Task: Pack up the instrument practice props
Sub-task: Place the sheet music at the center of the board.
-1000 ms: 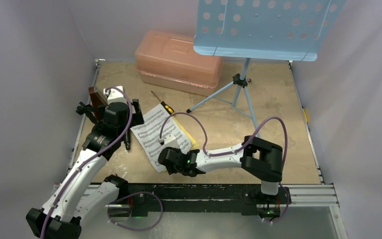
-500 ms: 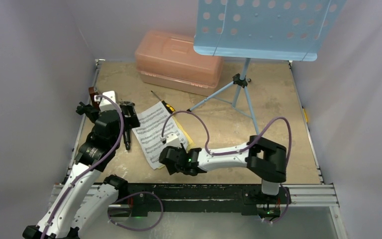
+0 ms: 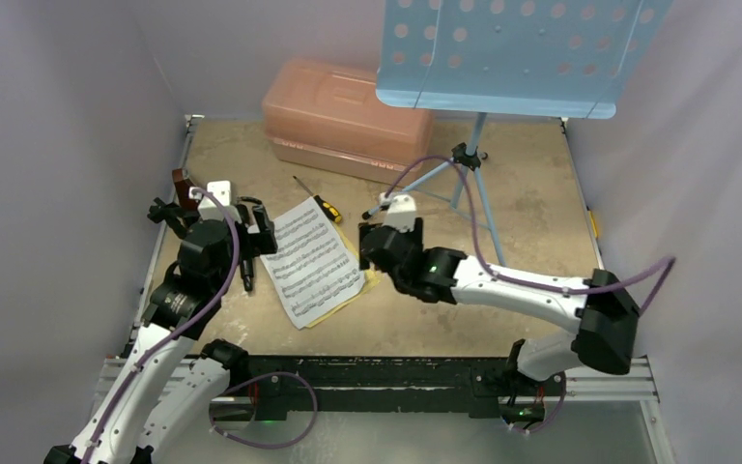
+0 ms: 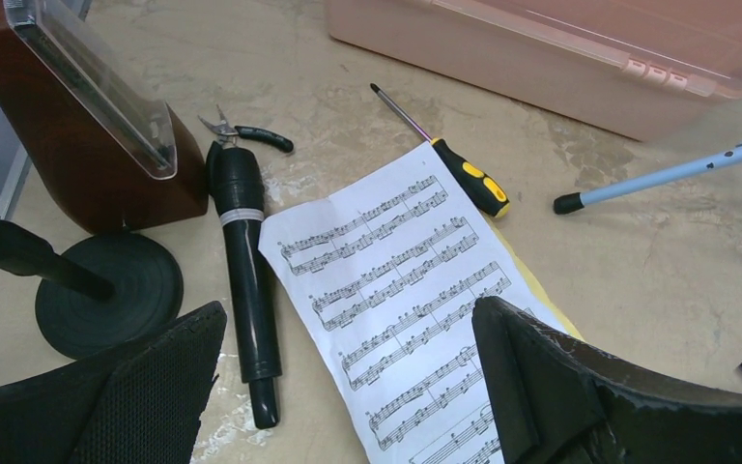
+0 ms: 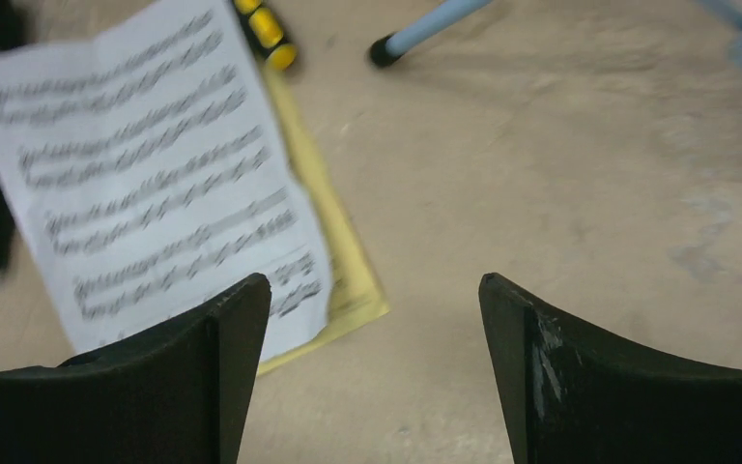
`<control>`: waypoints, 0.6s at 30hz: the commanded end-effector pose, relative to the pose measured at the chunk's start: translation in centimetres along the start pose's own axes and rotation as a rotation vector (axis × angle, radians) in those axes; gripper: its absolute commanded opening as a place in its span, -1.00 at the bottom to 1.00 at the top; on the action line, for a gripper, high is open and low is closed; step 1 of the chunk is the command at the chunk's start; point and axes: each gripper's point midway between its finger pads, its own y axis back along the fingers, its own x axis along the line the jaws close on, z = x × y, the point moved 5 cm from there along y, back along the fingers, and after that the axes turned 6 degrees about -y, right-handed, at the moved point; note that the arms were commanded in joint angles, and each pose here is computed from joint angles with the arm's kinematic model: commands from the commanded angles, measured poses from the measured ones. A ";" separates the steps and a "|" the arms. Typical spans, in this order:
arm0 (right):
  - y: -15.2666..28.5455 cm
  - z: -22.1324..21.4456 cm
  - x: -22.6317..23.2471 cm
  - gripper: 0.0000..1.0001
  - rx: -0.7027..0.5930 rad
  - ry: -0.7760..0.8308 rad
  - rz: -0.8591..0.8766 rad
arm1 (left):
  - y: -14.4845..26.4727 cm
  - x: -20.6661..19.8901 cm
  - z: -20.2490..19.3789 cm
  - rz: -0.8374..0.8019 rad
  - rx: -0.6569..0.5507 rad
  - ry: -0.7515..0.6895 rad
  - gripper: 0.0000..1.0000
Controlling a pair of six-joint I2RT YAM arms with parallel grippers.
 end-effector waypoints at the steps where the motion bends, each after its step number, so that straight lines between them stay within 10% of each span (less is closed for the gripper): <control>1: 1.3 5.7 -5.3 0.71 -0.248 -0.111 -0.197 | 0.1 -0.4 0.7 -0.037 -0.041 -0.004 0.96; 18: 2.6 17.4 -17.6 0.95 -0.826 -0.391 -0.602 | 0.3 0.1 0.4 -0.005 -0.044 -0.003 0.96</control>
